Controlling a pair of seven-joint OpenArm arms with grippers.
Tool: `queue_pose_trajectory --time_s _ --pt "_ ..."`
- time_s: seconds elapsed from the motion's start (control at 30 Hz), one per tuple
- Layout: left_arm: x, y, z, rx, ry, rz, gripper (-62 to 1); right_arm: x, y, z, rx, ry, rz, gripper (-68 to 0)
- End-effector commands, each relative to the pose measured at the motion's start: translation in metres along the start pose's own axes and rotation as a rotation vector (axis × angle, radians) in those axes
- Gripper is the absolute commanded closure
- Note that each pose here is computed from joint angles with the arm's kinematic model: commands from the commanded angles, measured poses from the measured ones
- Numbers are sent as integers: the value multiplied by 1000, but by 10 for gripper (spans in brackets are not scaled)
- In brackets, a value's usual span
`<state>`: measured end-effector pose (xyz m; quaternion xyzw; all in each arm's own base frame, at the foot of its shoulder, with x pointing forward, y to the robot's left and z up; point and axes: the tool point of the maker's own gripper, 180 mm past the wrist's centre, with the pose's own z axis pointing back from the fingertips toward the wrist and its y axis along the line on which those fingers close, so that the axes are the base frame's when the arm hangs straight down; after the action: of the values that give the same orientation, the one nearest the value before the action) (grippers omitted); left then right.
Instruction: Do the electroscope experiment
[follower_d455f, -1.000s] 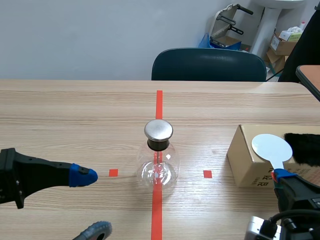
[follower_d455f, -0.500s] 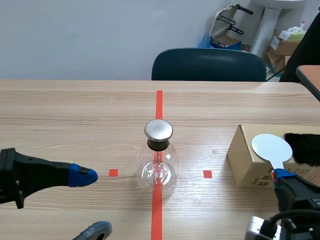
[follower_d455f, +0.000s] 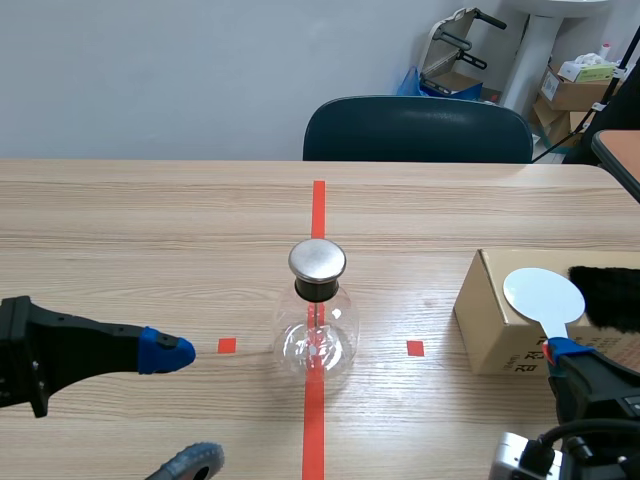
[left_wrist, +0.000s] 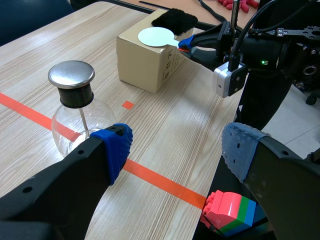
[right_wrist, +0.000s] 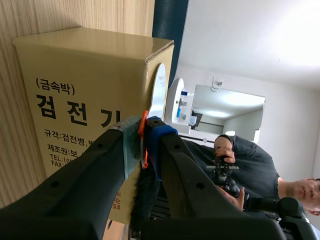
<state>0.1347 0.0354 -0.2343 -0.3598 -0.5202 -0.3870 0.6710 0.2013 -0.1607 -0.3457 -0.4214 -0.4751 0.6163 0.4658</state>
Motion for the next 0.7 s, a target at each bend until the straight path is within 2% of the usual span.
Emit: queue_pose_trajectory --time_s 0.0,0.1,0.2,0.43,0.57,0.67 --pt "6 -2 -1 -7 -26 3 -405 -8 -9 -4 -33 14 16 -6" --pt "6 -2 -1 -7 -25 3 -405 -9 -12 -4 -46 20 17 -6" --pt "6 -2 -1 -7 -25 3 -405 -11 -23 -4 -103 27 14 -6" --pt "5 -2 -1 -7 -16 3 -405 -25 -72 -12 -243 45 28 -6" --pt "3 -2 -1 -7 -9 3 -405 -24 -103 -18 -337 31 -1 -6" --pt "3 -1 -1 -6 -7 3 -404 -19 -119 -26 -388 8 4 -6"
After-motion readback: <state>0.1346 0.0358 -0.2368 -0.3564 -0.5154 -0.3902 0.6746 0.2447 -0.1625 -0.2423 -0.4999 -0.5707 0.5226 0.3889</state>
